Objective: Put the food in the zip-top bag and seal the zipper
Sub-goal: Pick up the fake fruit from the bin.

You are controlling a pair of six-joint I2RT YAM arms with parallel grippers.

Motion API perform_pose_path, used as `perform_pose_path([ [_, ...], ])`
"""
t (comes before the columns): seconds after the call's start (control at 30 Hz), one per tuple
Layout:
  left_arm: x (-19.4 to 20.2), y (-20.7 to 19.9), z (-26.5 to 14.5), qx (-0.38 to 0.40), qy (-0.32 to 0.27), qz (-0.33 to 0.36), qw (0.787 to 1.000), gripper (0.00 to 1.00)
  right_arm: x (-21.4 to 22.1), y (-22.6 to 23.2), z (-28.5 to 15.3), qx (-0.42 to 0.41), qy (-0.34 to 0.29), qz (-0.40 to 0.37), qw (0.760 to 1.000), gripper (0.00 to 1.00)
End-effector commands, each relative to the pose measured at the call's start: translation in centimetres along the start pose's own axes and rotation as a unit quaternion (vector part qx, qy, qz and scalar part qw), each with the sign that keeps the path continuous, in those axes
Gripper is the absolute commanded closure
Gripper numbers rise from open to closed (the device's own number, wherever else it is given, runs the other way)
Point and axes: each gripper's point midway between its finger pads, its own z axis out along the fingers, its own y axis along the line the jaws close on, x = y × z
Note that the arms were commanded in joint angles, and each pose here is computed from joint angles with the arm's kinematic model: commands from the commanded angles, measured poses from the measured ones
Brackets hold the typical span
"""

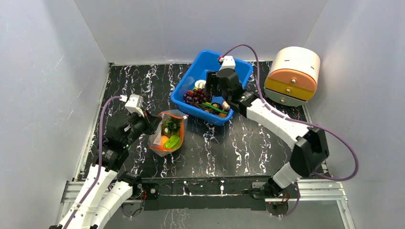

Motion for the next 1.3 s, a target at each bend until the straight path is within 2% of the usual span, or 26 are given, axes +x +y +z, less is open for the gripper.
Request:
perform_pose_path([
  [0.0,-0.8,-0.3,-0.3,0.012,-0.038,0.017,0.999,1.0,-1.8,-0.9,3.6,0.042,-0.05,0.045,0.997,0.35],
  [0.2,-1.2,0.2,-0.9,-0.004,-0.046,0.032,0.998,1.0,0.8,-3.9,9.6,0.127,-0.034,0.079,0.988,0.33],
  [0.43,-1.2,-0.2,-1.1,0.009,-0.046,0.034,0.998,1.0,2.3,-6.2,14.5,0.228,-0.03,0.124,0.965,0.26],
  [0.7,-1.4,-0.5,-1.3,0.017,-0.054,0.038,0.998,1.0,4.0,-8.1,17.4,0.229,-0.019,0.169,0.958,0.3],
  [1.07,-1.3,-0.5,-1.3,0.016,-0.051,0.039,0.998,1.0,7.4,-9.8,20.2,0.262,-0.004,0.182,0.948,0.3],
  [1.27,-1.3,-0.4,-1.3,0.013,-0.053,0.039,0.998,1.0,9.2,-10.2,22.2,0.245,0.013,0.189,0.951,0.34],
])
